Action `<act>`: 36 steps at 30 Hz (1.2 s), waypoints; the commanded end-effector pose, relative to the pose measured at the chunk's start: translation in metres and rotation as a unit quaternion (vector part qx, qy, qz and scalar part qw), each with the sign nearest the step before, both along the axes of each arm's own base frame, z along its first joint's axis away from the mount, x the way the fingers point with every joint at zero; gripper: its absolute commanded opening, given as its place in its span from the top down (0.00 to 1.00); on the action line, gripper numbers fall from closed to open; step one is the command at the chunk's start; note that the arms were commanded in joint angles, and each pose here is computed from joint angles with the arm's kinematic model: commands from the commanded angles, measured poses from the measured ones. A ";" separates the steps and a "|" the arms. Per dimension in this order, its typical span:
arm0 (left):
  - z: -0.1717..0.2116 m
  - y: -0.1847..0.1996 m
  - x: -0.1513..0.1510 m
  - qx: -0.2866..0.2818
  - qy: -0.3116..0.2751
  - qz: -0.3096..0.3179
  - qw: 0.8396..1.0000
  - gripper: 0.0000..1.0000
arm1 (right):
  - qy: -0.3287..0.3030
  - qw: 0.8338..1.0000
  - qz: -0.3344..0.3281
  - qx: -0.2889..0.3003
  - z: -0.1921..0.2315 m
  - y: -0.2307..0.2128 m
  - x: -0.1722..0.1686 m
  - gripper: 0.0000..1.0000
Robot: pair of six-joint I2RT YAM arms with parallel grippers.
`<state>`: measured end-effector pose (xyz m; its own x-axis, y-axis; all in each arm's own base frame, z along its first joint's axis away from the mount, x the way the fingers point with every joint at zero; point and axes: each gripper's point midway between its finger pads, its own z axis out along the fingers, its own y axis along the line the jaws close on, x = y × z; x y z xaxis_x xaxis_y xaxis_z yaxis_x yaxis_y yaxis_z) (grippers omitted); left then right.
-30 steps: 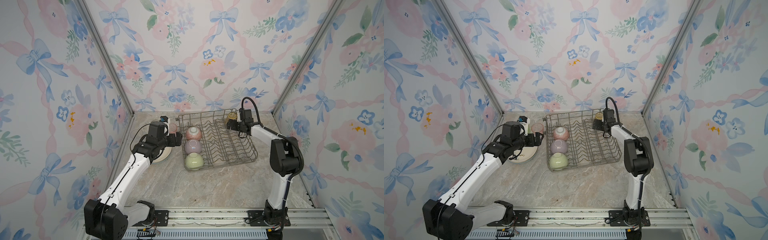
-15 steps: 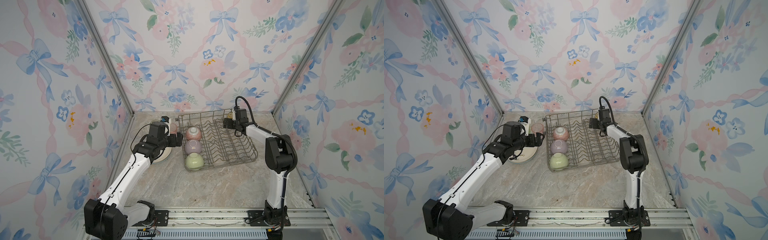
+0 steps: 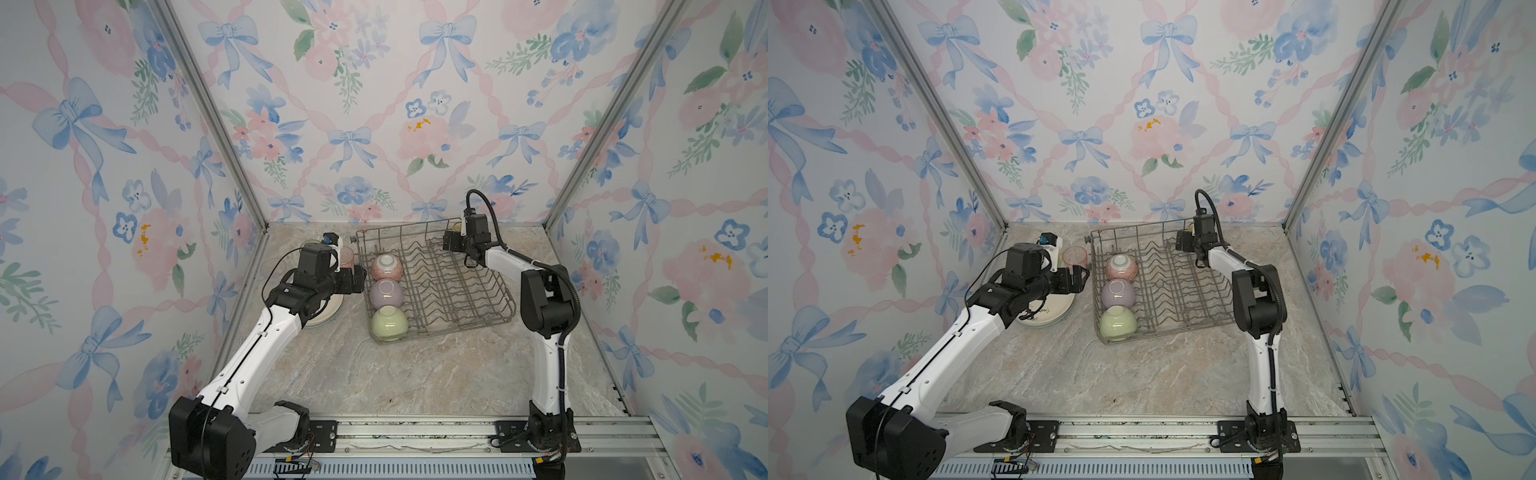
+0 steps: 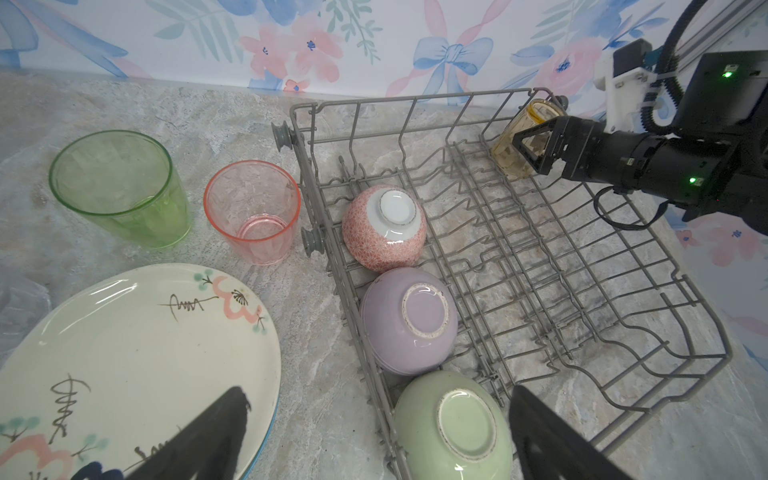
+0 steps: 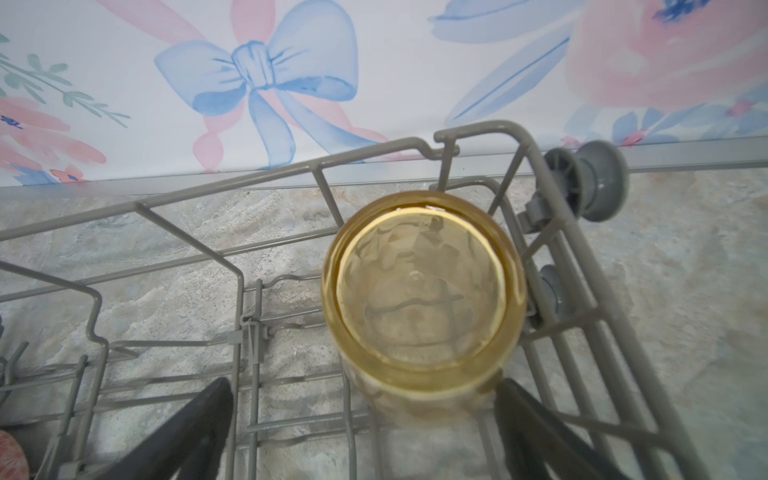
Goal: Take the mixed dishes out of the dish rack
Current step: 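Position the right gripper above the amber cup in the rack corner, then lower the right gripper around the amber cup while the left gripper moves over the bowls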
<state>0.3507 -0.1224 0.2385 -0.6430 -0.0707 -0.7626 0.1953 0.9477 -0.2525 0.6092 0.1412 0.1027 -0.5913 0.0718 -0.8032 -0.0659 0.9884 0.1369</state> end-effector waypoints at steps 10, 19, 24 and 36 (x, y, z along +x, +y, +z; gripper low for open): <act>-0.013 0.004 0.001 0.002 0.019 0.001 1.000 0.02 | -0.006 1.000 0.002 -0.013 -0.018 0.013 0.014 0.21; -0.015 0.006 0.001 -0.001 0.022 0.005 1.000 0.02 | -0.020 0.999 0.021 -0.033 -0.015 0.029 0.006 0.22; -0.016 0.005 0.000 -0.005 0.025 0.004 1.000 0.02 | -0.029 0.999 0.021 -0.023 -0.010 0.029 -0.002 0.23; -0.042 0.016 0.008 0.002 0.063 0.070 0.996 0.02 | -0.044 0.998 -0.001 -0.035 0.047 0.013 -0.050 0.23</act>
<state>0.3593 -0.1116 0.2125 -0.6913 -0.1251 -0.7116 0.0982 0.9595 -0.2640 0.5673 0.1562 0.1023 -0.5819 0.0031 -0.8133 -0.0929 0.9932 0.0703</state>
